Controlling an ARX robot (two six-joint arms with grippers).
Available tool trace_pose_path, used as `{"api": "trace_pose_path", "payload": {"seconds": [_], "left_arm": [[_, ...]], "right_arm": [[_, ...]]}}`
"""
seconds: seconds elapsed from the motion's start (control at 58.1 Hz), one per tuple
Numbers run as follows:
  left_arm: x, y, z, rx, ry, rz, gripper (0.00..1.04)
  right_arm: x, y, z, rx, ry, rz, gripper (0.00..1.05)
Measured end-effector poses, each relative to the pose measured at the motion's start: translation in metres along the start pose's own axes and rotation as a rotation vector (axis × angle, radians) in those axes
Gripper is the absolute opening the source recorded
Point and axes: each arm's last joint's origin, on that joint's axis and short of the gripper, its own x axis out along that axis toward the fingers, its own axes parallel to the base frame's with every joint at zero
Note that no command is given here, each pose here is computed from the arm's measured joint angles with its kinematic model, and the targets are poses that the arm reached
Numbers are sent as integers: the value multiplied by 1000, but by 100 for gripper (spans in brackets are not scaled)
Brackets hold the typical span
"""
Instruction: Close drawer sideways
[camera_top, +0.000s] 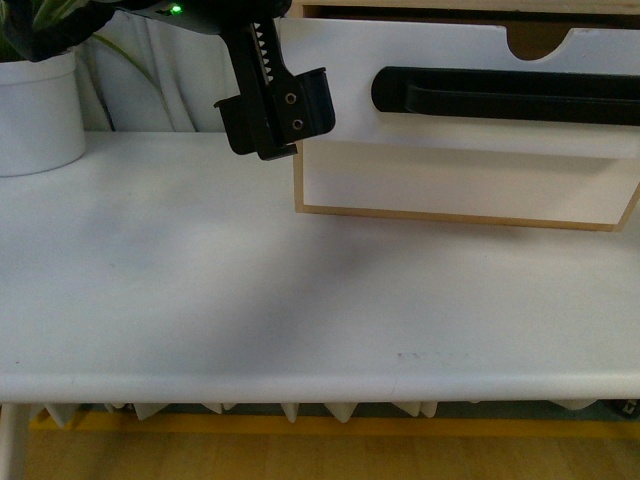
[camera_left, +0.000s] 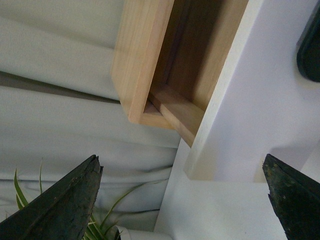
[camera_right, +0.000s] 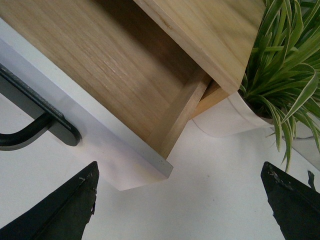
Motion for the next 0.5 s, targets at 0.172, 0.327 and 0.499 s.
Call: {"api": "trace_pose_path", "payload": {"seconds": [0.172,0.327,0.499], "left_arm": [[7,-5,4,4,-2,-11,98],[12,-8,8,8,-9,-19,98],[22,-3,12,21,-19,5,98]], "right_arm": [[7,-2,0,-6,6,-2,95],[14,-6,-1,-22,9,-17,95],[26,-13,2,-33,6,-37,95]]}}
